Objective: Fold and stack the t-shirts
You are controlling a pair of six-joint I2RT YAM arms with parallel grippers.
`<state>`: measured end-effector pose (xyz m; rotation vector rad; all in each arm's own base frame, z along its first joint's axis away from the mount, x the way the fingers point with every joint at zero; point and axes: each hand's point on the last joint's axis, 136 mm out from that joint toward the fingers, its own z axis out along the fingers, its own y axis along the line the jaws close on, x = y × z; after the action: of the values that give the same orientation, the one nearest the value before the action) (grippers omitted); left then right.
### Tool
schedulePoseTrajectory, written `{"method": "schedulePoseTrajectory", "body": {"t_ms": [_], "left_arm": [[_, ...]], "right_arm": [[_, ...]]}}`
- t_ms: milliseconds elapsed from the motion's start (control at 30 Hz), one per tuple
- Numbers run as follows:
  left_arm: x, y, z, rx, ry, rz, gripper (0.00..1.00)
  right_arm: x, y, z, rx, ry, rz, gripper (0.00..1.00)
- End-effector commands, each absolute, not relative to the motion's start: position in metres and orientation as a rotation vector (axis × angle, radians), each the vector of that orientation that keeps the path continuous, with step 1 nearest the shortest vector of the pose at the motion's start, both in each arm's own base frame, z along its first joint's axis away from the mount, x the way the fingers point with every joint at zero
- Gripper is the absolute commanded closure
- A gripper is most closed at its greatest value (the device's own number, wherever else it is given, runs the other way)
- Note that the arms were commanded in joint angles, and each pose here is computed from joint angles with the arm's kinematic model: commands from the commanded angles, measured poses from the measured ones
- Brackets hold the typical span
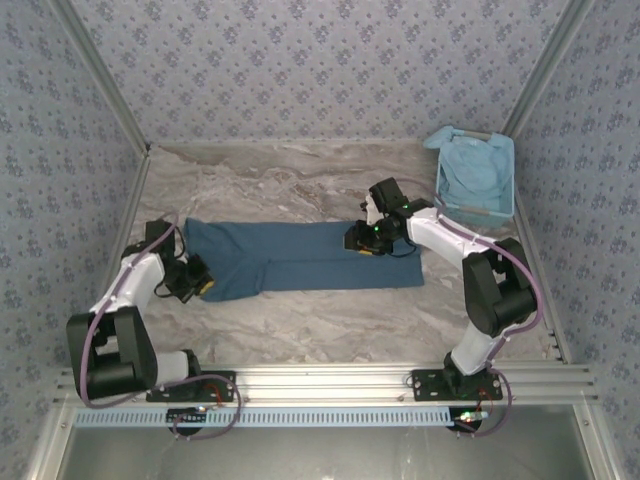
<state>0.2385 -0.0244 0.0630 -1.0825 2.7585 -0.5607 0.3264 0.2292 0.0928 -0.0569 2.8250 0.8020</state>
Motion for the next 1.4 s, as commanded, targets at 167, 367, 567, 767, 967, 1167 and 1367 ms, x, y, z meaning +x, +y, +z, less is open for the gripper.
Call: {"method": "schedulePoseTrajectory", "body": {"t_ms": [167,367,567,767,967,1167,1367], "left_arm": [[0.204,-0.042,0.070,-1.253,2.760,-0.611,1.00],[0.194,-0.042,0.064,-1.336,2.735,-0.584,1.00],[0.189,-0.027,0.051,-1.319,2.803,-0.409,0.59],[0.184,-0.009,0.068,-1.212,2.790,-0.217,0.56],[0.189,-0.021,0.093,-1.060,2.766,-0.240,0.60],[0.204,-0.005,0.089,-1.063,2.740,-0.203,0.53],[0.256,0.004,0.077,-1.135,2.604,-0.413,0.46]], "right_arm": [[0.323,0.232,0.096,-0.046,2.824,0.819,0.58],[0.321,0.231,0.095,-0.049,2.830,0.819,0.58],[0.318,0.231,0.096,-0.063,2.832,0.815,0.58],[0.313,0.228,0.097,-0.070,2.830,0.806,0.58],[0.308,0.230,0.096,-0.089,2.832,0.790,0.58],[0.307,0.237,0.098,-0.110,2.826,0.804,0.58],[0.305,0.239,0.098,-0.125,2.829,0.814,0.58]]}}
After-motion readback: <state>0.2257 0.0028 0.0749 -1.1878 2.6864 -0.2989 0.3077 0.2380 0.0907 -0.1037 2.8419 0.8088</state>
